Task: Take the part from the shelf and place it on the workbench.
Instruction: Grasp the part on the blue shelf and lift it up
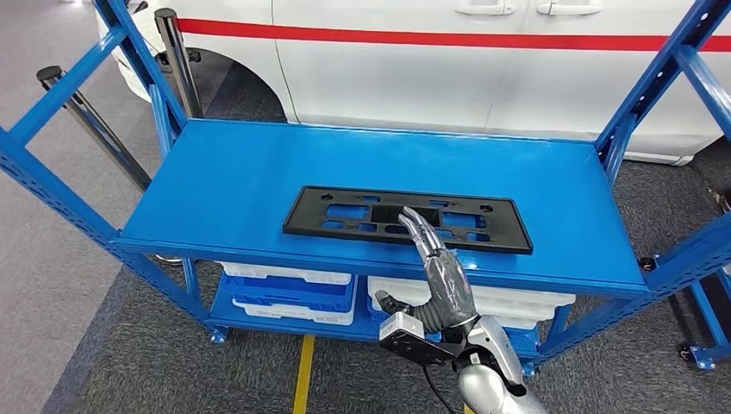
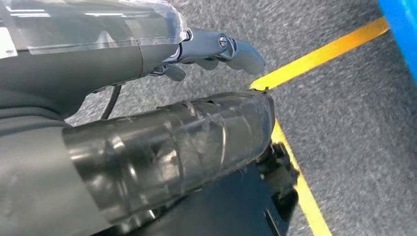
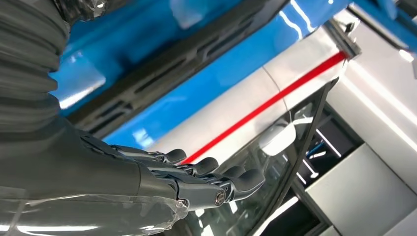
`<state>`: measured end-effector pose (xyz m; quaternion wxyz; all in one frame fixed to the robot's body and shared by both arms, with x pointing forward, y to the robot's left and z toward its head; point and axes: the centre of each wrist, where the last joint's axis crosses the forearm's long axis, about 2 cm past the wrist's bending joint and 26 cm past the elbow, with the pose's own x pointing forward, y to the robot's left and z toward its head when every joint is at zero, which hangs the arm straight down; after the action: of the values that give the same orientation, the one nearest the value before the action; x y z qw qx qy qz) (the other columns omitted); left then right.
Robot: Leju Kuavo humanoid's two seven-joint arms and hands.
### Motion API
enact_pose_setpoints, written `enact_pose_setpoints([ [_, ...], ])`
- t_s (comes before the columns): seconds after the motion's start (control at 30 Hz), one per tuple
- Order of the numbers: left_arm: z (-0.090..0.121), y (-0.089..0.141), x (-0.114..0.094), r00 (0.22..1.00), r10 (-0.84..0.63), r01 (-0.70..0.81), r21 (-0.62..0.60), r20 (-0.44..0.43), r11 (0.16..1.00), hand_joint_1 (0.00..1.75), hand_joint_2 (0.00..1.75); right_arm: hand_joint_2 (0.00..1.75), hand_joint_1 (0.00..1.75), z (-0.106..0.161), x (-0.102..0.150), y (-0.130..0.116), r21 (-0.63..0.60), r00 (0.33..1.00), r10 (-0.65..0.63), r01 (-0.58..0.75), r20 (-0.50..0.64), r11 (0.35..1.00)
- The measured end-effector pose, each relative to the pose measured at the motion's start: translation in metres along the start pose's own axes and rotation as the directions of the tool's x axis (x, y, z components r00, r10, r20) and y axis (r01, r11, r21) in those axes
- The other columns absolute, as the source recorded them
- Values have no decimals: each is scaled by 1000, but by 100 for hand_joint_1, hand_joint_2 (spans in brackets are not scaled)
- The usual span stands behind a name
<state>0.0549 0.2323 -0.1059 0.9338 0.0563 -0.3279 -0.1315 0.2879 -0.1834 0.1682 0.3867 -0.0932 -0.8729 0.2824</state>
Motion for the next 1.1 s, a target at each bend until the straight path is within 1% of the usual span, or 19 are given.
enact_pose_setpoints([
  [0.23,0,2,-2,1000,-4,4,3,-1,1000,0,0,175,0,6,-2,-8,-12,999,41,-41,-7,999],
  [0.37,-2,3,2,1000,-4,4,4,6,1000,0,0,175,0,9,-6,-15,-9,998,69,-69,-14,998],
  [0.53,0,1,-1,1000,-4,4,0,-1,1000,0,0,175,0,14,-9,-17,-1,996,83,-83,-31,997],
  [0.63,-1,1,2,1000,-3,3,-1,4,1000,0,0,175,0,17,-10,-18,5,995,90,-90,-37,996],
  [0.77,-3,2,5,1000,-3,3,0,11,1000,0,0,175,0,17,-10,-20,9,994,102,-102,-34,995],
  [0.97,-2,1,4,1000,-6,6,0,5,1000,0,0,175,0,18,-10,-20,20,994,102,-101,-39,995],
  [1.1,-3,2,5,1000,-22,23,25,-7,999,0,0,175,0,18,-11,-20,36,993,108,-107,-48,994],
])
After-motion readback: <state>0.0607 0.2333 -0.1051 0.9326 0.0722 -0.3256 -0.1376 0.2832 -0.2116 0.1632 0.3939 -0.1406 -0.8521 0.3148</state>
